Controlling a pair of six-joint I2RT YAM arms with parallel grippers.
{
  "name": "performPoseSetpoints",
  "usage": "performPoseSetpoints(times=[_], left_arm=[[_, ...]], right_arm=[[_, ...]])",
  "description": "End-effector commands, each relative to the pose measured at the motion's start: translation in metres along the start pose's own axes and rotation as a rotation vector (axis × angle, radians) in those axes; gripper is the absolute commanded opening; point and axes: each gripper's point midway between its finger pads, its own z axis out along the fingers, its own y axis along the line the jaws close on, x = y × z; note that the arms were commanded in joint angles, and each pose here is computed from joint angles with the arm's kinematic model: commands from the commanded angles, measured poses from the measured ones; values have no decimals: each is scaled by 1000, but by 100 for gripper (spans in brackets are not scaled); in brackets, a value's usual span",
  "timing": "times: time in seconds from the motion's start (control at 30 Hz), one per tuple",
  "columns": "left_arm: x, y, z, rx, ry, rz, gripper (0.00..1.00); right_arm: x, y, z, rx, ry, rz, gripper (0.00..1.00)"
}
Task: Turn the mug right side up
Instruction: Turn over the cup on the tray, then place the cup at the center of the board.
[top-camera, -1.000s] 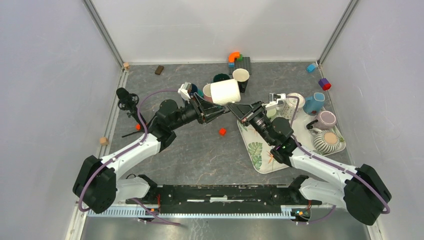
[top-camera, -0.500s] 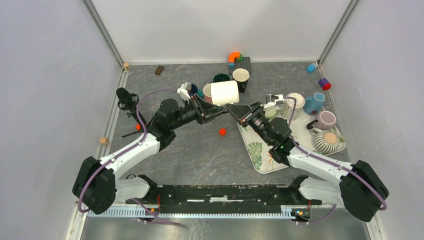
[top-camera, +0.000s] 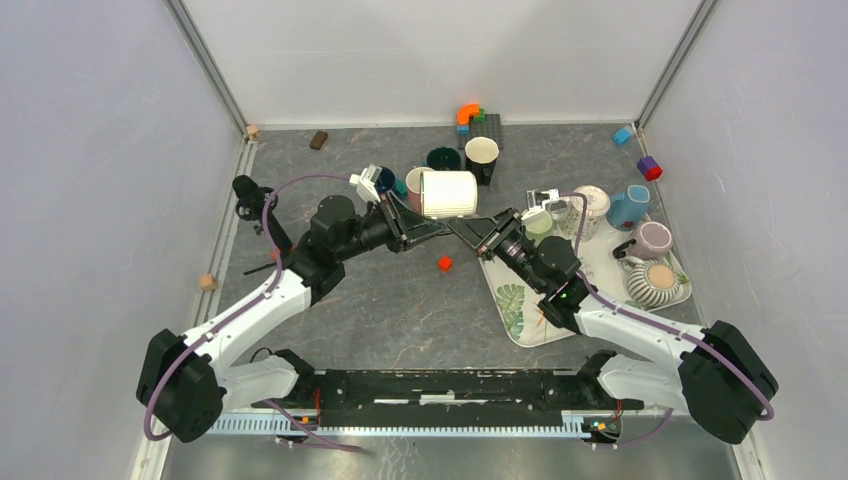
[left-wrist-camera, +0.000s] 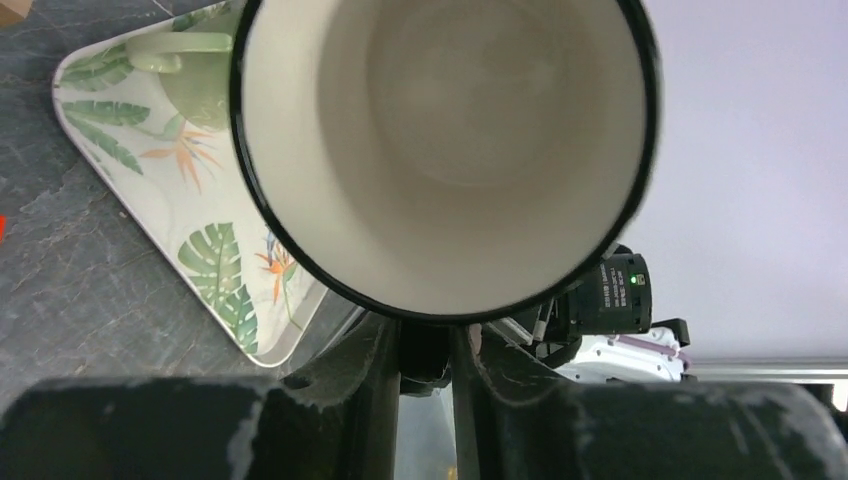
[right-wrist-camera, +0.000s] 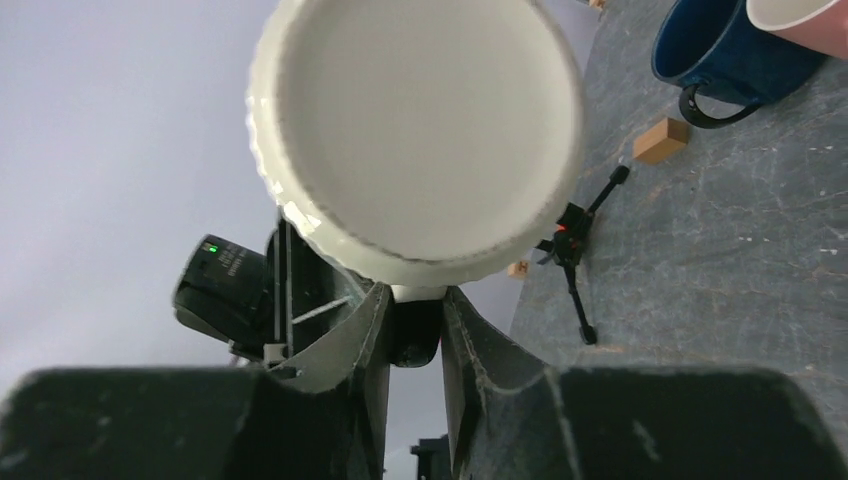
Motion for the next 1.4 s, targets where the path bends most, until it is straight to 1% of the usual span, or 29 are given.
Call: performPoseSetpoints(times=[0.0, 0.1, 0.13, 0.4, 0.53, 0.67, 0.8, 1.0, 1.17, 1.37], left_arm=[[-25, -48, -13, 84, -99, 174, 2], [-25, -43, -14, 51, -99, 194, 2], [-25, -42, -14, 43, -98, 204, 2], [-27, -22, -16, -56, -104, 253, 2], [-32, -8, -20, -135, -122, 300, 2], [-37, 14, -29, -257, -141, 356, 2], [-44, 41, -40, -382, -170, 417, 2], [-59, 81, -51, -549, -239, 484, 2], [-66, 105, -50, -633, -281, 514, 2], [-69, 135, -42, -731, -298, 569, 2]], right_arm=[[14, -10, -2, 16, 71, -124, 33], [18, -24, -3, 63, 95, -158, 42], [20, -28, -3, 74, 103, -168, 47], [29, -62, -10, 180, 161, -251, 72], [32, -76, -17, 237, 191, -302, 85], [31, -89, -24, 291, 217, -372, 97], [30, -99, -33, 341, 247, -439, 98], [16, -102, -43, 397, 226, -540, 98], [-1, -99, -51, 448, 188, -622, 98], [-11, -93, -61, 474, 168, -664, 98]])
